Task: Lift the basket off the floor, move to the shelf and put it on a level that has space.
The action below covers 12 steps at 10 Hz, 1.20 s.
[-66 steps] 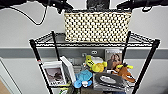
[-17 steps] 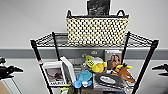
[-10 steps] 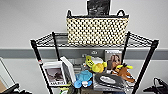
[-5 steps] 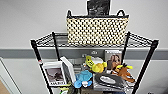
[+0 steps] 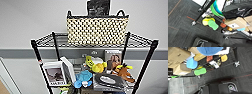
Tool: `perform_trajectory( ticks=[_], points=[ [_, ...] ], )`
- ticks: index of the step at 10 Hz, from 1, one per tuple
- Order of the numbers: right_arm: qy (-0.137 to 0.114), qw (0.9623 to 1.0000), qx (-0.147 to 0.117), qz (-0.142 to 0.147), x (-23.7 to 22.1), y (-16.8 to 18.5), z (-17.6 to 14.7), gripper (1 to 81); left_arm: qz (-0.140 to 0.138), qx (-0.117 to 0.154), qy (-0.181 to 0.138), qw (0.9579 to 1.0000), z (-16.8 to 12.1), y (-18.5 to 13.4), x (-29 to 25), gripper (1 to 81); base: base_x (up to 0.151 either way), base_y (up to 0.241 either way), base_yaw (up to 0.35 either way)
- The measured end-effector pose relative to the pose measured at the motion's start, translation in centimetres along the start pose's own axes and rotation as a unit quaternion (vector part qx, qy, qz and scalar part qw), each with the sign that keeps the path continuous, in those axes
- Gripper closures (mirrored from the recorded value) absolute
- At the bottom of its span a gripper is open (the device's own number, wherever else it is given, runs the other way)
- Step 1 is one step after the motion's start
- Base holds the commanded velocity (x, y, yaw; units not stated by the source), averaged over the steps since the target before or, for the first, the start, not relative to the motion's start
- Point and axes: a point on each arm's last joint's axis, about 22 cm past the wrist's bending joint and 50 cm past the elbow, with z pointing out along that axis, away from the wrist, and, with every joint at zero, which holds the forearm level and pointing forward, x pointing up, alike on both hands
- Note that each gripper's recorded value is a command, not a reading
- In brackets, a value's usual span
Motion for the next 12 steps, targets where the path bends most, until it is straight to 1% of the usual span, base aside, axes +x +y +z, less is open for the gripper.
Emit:
perform_trajectory(
  ticks=[2,3,6,9,10,12],
  points=[
    [-0.006,1.0000,-0.003,-0.002,-2.6,0.7,1.9,1.0,0.004,-0.003,-0.011,0.9999,1.7,-0.1,-2.5,1.0,0.000,0.000,0.000],
    [-0.005,0.9999,-0.011,-0.004,-3.7,1.6,2.9,1.0,0.006,-0.002,-0.017,0.9998,2.9,-0.4,-3.9,1.0,0.000,0.000,0.000],
    [-0.024,0.9994,-0.024,-0.009,-8.8,3.0,6.9,1.0,0.007,0.006,-0.039,0.9992,6.5,-1.3,-8.7,1.0,0.000,0.000,0.000],
    [-0.029,0.9987,-0.035,-0.022,-11.6,3.7,10.0,1.0,0.012,0.012,-0.055,0.9984,9.2,-1.8,-12.5,1.0,0.000,0.000,0.000],
    [-0.036,0.9983,-0.036,-0.028,-12.9,3.6,11.1,1.0,0.018,0.011,-0.061,0.9979,9.9,-1.7,-13.8,1.0,0.000,0.000,0.000],
    [-0.049,0.9974,-0.041,-0.033,-15.6,3.7,13.2,1.0,0.030,0.000,-0.076,0.9966,11.3,-0.5,-16.7,1.0,0.000,0.000,0.000]
  ],
)
